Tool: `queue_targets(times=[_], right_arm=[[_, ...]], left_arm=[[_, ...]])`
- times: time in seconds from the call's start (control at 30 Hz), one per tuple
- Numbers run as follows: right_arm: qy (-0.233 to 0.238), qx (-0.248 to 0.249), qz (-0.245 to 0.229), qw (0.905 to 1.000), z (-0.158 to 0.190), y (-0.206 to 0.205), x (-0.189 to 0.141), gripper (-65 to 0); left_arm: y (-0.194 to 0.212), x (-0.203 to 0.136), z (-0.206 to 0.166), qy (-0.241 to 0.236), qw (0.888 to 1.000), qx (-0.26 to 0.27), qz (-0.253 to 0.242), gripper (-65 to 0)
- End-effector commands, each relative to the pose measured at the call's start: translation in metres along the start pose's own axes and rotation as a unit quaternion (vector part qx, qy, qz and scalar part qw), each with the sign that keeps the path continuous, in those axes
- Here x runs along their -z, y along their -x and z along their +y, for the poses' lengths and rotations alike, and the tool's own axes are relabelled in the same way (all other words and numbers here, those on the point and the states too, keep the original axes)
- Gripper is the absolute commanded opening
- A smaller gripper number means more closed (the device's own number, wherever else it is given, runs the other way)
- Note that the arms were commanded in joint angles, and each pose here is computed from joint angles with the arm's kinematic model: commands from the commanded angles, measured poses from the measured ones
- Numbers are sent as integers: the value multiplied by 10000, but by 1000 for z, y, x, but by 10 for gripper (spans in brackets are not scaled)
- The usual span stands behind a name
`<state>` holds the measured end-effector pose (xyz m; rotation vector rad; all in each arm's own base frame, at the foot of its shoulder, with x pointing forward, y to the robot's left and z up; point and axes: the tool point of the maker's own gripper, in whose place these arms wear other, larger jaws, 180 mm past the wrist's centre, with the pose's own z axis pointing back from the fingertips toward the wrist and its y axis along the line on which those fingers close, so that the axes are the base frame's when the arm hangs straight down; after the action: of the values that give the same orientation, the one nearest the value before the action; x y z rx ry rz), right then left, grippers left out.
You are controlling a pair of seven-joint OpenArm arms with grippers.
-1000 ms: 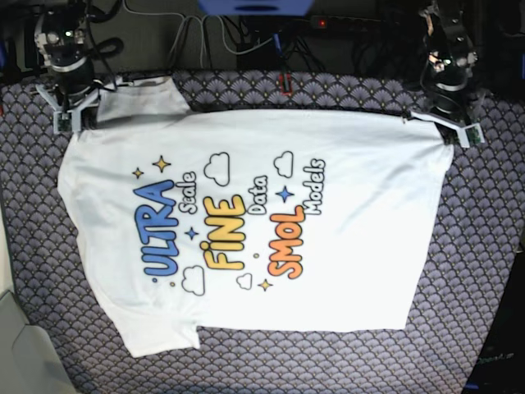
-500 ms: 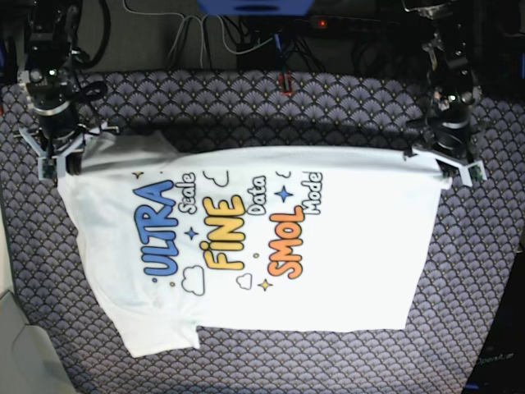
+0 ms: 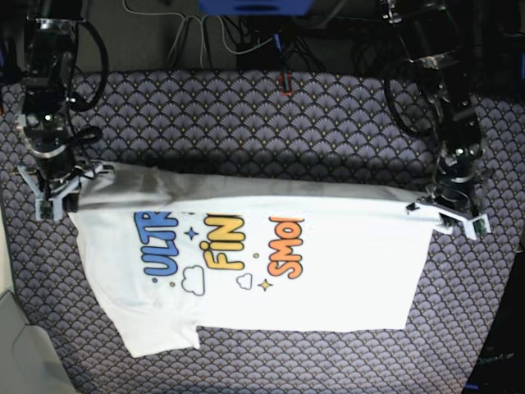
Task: Fold the T-shirt properly
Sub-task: 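Lift the shoulder edge with both grippers and fold it toward the hem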
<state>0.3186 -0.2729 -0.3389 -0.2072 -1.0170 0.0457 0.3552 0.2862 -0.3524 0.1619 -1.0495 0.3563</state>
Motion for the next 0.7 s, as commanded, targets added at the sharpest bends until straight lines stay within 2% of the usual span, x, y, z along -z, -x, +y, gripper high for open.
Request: queue_targets(times=[0.0,0.1,0.33,0.47,0.67], right_arm=[[102,-139,-270,9995,-10,-20,4,-650],[29,-262,-184,9995,-10,-24,22,-650],[-71,-423,-75,9991,-8,-37,56,-650],[-166,-454,16,9988,-1,-42,73,-650],[-175,-819,90,9964,9,-41,81,-650]], left_arm=[[-23,3,4,-126,9994,86,-311,-645],[-21,15,4,-247,9991,275,-207,-645],[-21,35,-28,-9,9954,955,-72,-645],[-28,45,-32,14,9955,950,-42,-645],[-26,57,-36,38,9960,889,102,-645]])
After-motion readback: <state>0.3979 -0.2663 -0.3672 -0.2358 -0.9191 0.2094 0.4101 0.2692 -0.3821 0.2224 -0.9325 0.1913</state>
